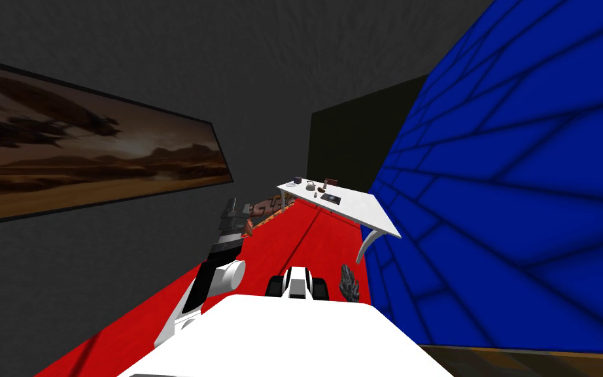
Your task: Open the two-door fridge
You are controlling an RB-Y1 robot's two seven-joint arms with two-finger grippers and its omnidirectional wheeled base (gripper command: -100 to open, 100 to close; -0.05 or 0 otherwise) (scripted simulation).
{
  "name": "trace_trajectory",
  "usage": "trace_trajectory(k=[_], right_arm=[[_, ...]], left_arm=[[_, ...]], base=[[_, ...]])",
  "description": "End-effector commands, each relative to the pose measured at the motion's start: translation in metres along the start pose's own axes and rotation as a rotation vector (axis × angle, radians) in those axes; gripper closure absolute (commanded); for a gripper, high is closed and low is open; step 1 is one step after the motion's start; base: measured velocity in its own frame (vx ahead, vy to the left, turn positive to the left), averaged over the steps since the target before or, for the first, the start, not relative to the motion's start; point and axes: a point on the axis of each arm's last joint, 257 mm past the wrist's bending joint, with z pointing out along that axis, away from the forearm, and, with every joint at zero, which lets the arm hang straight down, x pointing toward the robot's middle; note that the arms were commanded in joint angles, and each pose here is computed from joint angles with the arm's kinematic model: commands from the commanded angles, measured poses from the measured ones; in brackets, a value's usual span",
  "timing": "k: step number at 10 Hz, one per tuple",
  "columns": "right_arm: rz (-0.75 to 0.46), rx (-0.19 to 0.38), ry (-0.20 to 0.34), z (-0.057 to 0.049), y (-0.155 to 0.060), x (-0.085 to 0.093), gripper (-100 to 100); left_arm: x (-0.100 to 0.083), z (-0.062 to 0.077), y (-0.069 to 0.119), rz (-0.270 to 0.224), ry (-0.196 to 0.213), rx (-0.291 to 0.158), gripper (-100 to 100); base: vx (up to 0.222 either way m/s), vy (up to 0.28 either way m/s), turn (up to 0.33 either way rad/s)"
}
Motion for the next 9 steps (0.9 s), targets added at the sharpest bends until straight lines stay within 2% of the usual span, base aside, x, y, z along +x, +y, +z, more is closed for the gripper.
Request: trace_trajectory(k=[1,7,9], right_arm=[[0.016,0.015,-0.013,-0.008,-0.031,-0.022,-100],[0.021,0.020,-0.025,-0.016,-0.055,-0.040,-100],[0.021,0.020,-0.025,-0.016,-0.055,-0.040,-100]], left_arm=[[0.000,0.000,0.000,0.000,0.000,0.000,0],[0.000,0.000,0.000,0.000,0.000,0.000,0],[0.000,0.000,0.000,0.000,0.000,0.000,0]], base=[[-0.033,0.024,-0.036],[-0.015,0.014,-0.022],[-0.016,-0.001,0.002]])
